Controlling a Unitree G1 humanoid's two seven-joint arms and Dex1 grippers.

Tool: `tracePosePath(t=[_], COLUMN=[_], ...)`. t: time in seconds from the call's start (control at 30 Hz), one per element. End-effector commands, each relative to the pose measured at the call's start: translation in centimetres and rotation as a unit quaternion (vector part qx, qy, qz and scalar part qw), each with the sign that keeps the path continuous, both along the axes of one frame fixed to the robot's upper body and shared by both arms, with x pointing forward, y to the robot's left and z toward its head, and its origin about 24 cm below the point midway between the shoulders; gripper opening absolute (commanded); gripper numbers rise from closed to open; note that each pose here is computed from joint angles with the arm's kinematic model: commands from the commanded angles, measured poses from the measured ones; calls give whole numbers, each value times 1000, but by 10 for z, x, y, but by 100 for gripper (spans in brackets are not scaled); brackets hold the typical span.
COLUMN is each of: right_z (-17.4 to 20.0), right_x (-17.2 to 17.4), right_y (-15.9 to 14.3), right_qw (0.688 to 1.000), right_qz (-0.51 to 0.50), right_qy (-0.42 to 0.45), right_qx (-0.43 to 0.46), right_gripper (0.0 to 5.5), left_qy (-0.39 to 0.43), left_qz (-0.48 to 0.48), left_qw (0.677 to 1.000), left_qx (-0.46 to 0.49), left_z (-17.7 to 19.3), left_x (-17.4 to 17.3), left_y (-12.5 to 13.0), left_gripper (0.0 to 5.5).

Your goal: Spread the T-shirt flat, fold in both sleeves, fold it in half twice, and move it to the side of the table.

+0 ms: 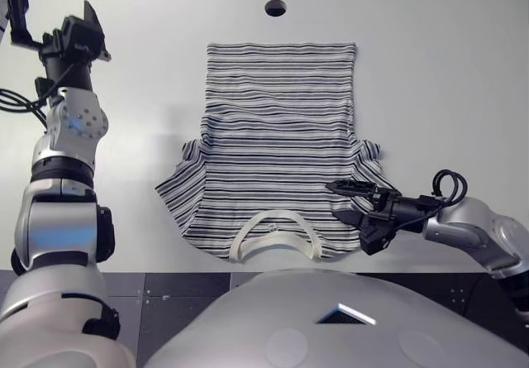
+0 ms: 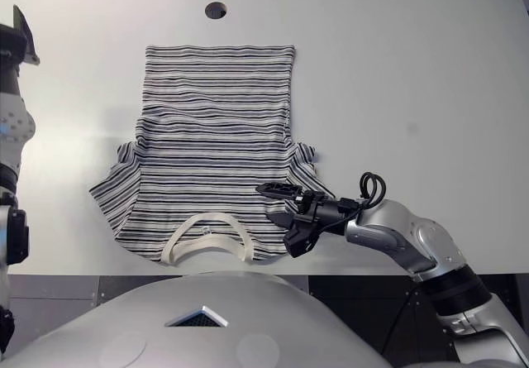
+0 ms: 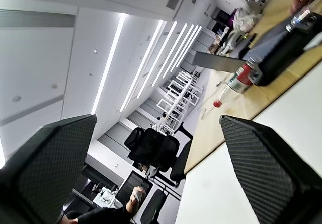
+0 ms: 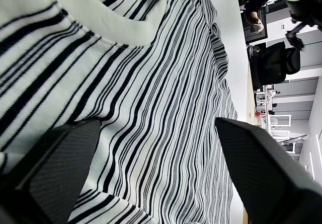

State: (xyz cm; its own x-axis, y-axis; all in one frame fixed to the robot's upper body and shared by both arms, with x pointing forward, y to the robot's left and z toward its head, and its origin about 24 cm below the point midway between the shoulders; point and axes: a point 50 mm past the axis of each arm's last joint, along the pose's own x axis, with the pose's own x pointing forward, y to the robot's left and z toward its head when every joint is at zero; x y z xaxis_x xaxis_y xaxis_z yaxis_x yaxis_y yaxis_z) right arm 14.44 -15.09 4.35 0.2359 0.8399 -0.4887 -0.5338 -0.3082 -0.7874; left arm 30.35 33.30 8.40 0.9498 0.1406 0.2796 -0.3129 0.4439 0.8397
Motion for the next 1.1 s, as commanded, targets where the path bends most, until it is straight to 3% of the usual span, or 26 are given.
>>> tracePosePath(t=[0.03, 0.2, 0.33, 0.4, 0.53, 0.67, 0.9, 1.1], right_z=[9, 61, 81, 77, 73, 74, 68, 67], right_x=[9, 31, 45, 62, 88, 91, 85, 78], right_y=[-1, -5, 8, 14, 21, 27, 21, 16], right_qw=[999, 986, 971, 971, 972, 974, 977, 978], right_qz=[-32, -74, -68, -66, -64, -40, -39, -44], right_qy=[-23, -100, -59, -46, -40, -33, -18, -10], right_qx=[9, 108, 221, 227, 224, 220, 207, 205], right_gripper=[420, 420, 420, 420, 420, 420, 420, 420], left_qy=[18, 125, 289, 353, 422, 490, 490, 504], left_qz=[-26, -161, -323, -337, -294, -308, -305, -277], left_qw=[999, 970, 888, 858, 835, 792, 792, 786], left_qx=[17, 129, 153, 159, 194, 195, 199, 227], left_z=[-4, -11, -22, -19, -7, -23, -44, -55], left_x=[-19, -91, -158, -185, -212, -231, -222, -211], left_y=[9, 17, -15, -19, -13, -26, -40, -29], left_gripper=[456, 456, 456, 456, 456, 456, 456, 456])
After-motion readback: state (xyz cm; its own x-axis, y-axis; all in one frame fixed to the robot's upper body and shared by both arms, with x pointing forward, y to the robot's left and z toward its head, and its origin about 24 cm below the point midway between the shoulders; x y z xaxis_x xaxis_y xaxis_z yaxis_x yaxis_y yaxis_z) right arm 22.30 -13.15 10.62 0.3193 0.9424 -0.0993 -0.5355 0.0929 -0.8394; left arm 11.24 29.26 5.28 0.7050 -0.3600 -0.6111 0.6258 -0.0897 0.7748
